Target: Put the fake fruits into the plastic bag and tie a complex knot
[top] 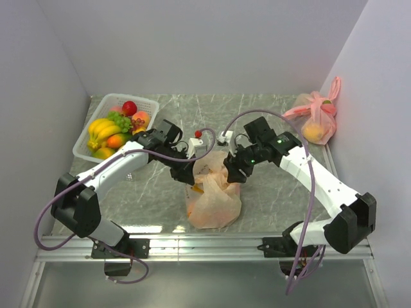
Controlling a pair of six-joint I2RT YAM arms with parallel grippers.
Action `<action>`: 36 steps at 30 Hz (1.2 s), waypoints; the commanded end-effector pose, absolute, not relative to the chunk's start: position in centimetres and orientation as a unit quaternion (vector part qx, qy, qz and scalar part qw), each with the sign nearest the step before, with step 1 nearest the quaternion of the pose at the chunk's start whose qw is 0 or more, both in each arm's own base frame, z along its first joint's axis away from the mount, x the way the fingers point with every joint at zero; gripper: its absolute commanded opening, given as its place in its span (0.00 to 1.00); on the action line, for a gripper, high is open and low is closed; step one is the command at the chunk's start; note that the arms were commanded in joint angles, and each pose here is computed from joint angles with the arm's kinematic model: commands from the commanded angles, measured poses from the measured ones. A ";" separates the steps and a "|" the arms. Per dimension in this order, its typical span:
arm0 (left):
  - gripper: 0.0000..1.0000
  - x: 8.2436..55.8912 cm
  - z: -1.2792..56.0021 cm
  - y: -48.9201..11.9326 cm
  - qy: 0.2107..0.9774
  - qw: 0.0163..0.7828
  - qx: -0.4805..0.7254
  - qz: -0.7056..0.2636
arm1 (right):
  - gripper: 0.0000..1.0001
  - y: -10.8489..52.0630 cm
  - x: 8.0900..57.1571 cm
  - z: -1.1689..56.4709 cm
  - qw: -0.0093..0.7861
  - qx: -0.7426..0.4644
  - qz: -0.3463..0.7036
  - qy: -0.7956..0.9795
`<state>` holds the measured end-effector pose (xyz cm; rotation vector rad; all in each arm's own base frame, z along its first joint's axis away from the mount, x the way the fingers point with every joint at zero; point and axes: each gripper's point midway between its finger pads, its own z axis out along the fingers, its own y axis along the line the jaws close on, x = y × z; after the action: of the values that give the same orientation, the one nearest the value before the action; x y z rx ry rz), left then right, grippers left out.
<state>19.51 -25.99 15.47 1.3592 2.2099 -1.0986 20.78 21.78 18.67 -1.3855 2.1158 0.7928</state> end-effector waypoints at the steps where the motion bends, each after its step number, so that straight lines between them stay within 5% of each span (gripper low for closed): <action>1: 0.00 20.0 16.8 -26.8 0.756 0.186 0.486 -0.396 | 0.60 21.8 21.5 17.6 0.249 -0.525 0.251 0.774; 13: 0.01 20.1 16.1 -26.6 0.765 0.187 0.480 -0.386 | 0.46 20.3 22.1 14.1 0.213 -0.548 0.176 0.790; 14: 0.00 20.1 16.1 -26.5 0.765 0.188 0.479 -0.386 | 0.41 20.2 22.0 14.1 0.212 -0.550 0.175 0.789; 16: 0.01 20.2 15.9 -26.3 0.768 0.192 0.480 -0.379 | 0.12 20.2 22.2 14.6 0.221 -0.550 0.172 0.787; 18: 0.01 20.5 15.4 -25.8 0.777 0.197 0.476 -0.362 | 0.00 20.3 22.5 15.5 0.234 -0.547 0.171 0.785; 26: 0.00 20.9 13.3 -21.1 0.806 0.192 0.473 -0.299 | 0.00 16.6 24.0 20.1 0.307 -0.513 0.138 0.790; 36: 0.00 20.8 10.8 -15.4 0.822 0.200 0.481 -0.230 | 0.00 10.1 26.8 18.0 0.303 -0.458 0.108 0.828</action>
<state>21.98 -20.69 13.95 1.3297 2.0913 -0.8337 25.48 14.48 18.60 -1.2473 2.1248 0.5000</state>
